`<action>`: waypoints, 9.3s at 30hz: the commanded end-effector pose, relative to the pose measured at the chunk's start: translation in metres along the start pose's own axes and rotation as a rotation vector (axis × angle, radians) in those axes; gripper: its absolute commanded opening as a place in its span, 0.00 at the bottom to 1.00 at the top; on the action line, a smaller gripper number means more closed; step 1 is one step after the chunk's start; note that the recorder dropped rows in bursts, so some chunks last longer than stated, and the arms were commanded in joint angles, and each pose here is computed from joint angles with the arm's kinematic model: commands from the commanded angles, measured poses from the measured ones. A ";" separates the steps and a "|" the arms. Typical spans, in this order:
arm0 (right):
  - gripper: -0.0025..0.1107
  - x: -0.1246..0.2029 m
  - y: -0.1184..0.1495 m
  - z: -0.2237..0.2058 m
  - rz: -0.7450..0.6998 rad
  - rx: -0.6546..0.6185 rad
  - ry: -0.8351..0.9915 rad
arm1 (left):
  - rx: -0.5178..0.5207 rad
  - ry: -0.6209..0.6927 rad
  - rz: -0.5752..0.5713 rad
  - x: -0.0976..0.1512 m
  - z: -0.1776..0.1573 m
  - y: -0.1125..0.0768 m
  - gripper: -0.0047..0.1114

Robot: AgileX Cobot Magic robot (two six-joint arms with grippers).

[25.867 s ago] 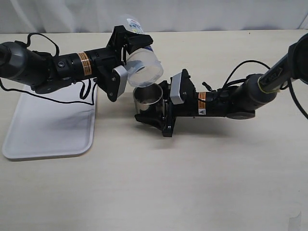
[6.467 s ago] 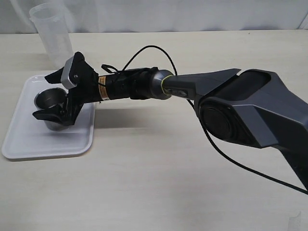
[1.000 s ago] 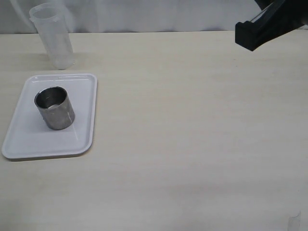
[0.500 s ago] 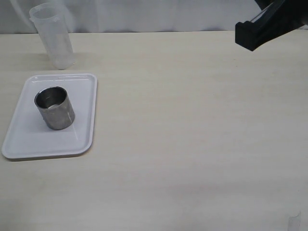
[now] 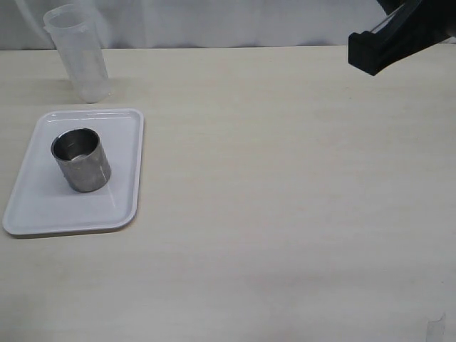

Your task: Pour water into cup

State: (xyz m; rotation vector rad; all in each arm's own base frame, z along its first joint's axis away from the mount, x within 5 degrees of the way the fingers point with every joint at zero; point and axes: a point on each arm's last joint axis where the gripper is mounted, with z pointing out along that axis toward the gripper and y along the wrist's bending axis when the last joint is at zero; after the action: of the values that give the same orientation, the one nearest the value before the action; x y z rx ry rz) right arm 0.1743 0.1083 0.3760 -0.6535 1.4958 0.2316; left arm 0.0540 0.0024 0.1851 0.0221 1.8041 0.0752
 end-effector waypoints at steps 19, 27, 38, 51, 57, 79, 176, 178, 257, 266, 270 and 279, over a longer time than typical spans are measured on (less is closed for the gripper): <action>0.06 0.001 -0.002 -0.001 0.072 0.022 0.003 | 0.000 -0.006 0.003 0.000 0.000 0.000 0.04; 0.06 -0.001 0.001 -0.001 0.017 -0.008 -0.022 | 0.000 0.001 0.003 0.001 0.000 0.000 0.04; 0.06 0.023 0.018 -0.005 -0.160 -0.086 -0.144 | 0.000 0.001 0.003 0.001 0.000 0.000 0.04; 0.06 0.095 0.028 -0.068 -0.139 0.045 -0.203 | 0.000 -0.001 0.003 0.001 0.000 0.000 0.04; 0.06 0.128 0.028 -0.095 -0.077 0.131 -0.197 | 0.000 -0.001 0.003 0.001 0.000 0.000 0.04; 0.06 0.147 0.033 -0.127 -0.044 0.188 -0.262 | 0.001 0.004 0.003 0.001 0.000 0.000 0.04; 0.06 0.203 0.023 -0.151 0.202 0.536 0.302 | 0.000 0.002 0.003 0.001 0.000 0.000 0.04; 0.06 0.203 0.023 -0.151 0.202 0.536 0.302 | 0.000 0.002 0.003 0.001 0.000 0.000 0.04; 0.06 0.203 0.022 -0.151 0.247 0.571 0.297 | 0.001 0.004 0.003 0.001 0.000 0.000 0.04; 0.06 0.203 0.022 -0.151 0.247 0.571 0.297 | 0.001 0.004 0.003 0.001 0.000 0.000 0.04; 0.06 0.203 0.022 -0.151 0.247 0.571 0.297 | 0.001 0.004 0.003 0.001 0.000 0.000 0.04; 0.06 0.203 0.022 -0.151 0.247 0.571 0.297 | 0.001 0.004 0.003 0.001 0.000 0.000 0.04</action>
State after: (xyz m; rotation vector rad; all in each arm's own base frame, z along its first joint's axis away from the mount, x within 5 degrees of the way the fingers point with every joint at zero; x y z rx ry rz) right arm 0.0539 -0.0046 0.1835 -0.0536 1.8215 -0.1149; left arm 0.0537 0.0025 0.1838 0.0280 1.8181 0.0812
